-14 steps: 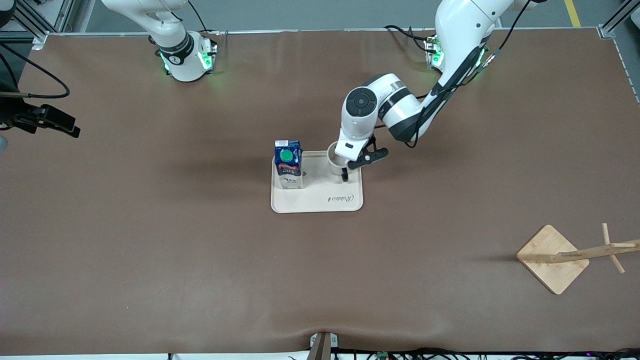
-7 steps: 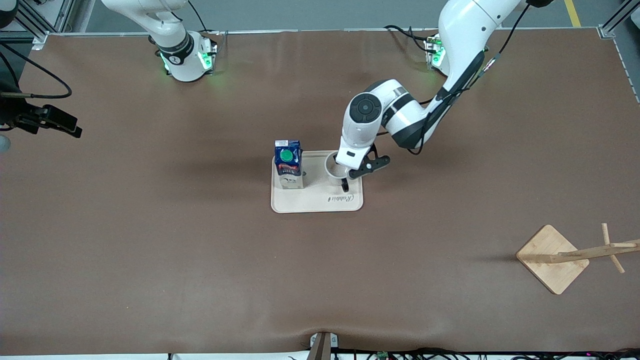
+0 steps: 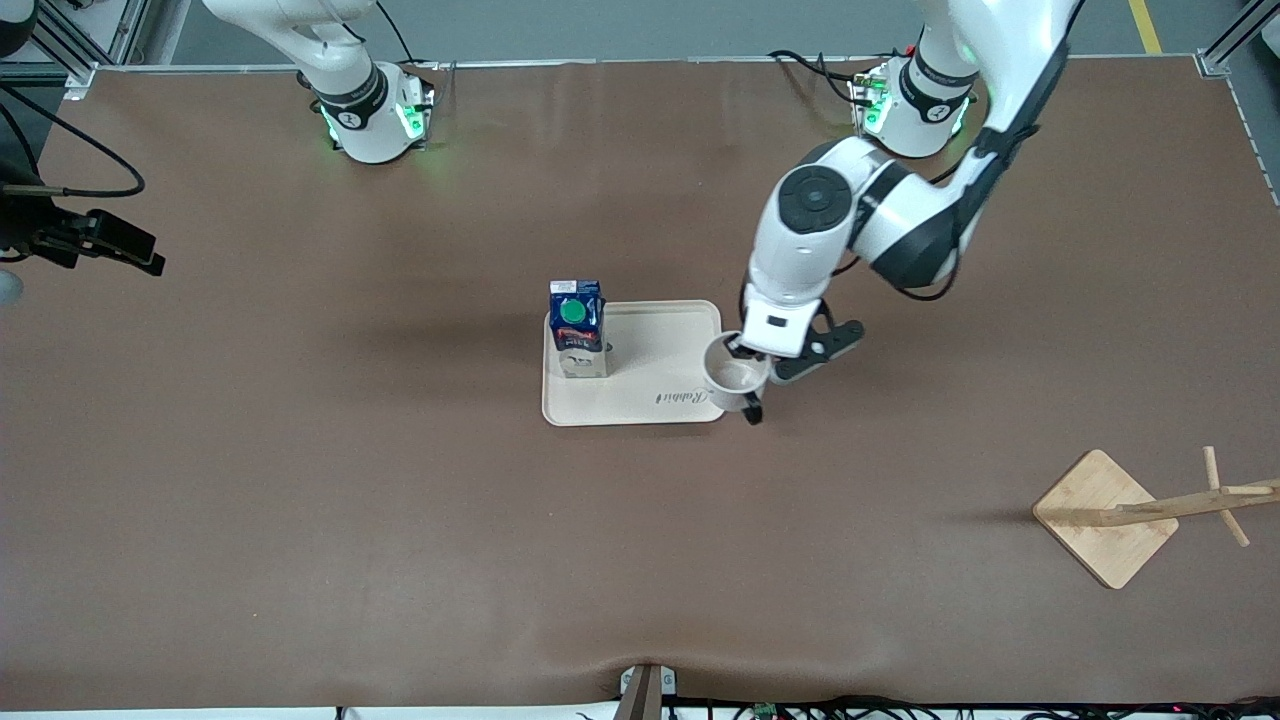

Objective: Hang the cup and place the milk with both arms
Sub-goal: 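Carry the mug with the left gripper toward the wooden stand, then hang the mug handle on the stand peg while the right gripper reaches the milk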

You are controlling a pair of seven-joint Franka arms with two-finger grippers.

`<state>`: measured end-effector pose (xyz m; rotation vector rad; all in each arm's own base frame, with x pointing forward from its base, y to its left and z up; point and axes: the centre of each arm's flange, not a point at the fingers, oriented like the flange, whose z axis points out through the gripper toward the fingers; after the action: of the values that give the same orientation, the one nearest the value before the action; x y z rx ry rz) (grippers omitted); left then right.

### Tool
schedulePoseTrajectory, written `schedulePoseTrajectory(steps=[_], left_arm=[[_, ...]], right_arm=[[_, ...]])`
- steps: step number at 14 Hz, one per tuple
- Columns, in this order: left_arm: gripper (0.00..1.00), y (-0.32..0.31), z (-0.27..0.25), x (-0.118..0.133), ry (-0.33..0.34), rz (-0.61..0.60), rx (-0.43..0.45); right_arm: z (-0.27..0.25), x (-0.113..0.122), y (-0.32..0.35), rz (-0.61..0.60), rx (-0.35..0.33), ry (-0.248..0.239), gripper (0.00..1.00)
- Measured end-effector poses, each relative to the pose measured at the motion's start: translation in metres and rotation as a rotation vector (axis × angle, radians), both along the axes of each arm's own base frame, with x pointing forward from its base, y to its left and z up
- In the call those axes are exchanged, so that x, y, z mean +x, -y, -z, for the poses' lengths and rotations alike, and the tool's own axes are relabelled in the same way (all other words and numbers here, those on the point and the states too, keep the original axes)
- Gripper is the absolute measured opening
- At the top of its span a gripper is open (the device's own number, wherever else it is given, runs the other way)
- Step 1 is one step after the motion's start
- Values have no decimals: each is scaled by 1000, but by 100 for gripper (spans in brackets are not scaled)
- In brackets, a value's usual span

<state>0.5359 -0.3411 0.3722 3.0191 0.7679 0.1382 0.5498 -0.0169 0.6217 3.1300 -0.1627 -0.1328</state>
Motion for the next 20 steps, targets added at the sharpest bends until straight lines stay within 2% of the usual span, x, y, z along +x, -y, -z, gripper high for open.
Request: schedulePoseTrajectory(steps=[4,11,14,17,20], left_arm=[[7,-81,-52,38,81,66,33],[7,-197,-119,85,101,118,101],[7,-269,-131,101,111,144,123],[7,-328,-137,109,112,167,141],[7,-352,-136,111,106,191,148]], right_arm=[[22,11,-2,-6,-1,-41,100],[93,42,-16,-29,-8,-156,100],[98,44,-27,-48,-6,-165,100],[97,41,-74,-79,24,-170,100],[96,31,-152,18,80,-171,100]])
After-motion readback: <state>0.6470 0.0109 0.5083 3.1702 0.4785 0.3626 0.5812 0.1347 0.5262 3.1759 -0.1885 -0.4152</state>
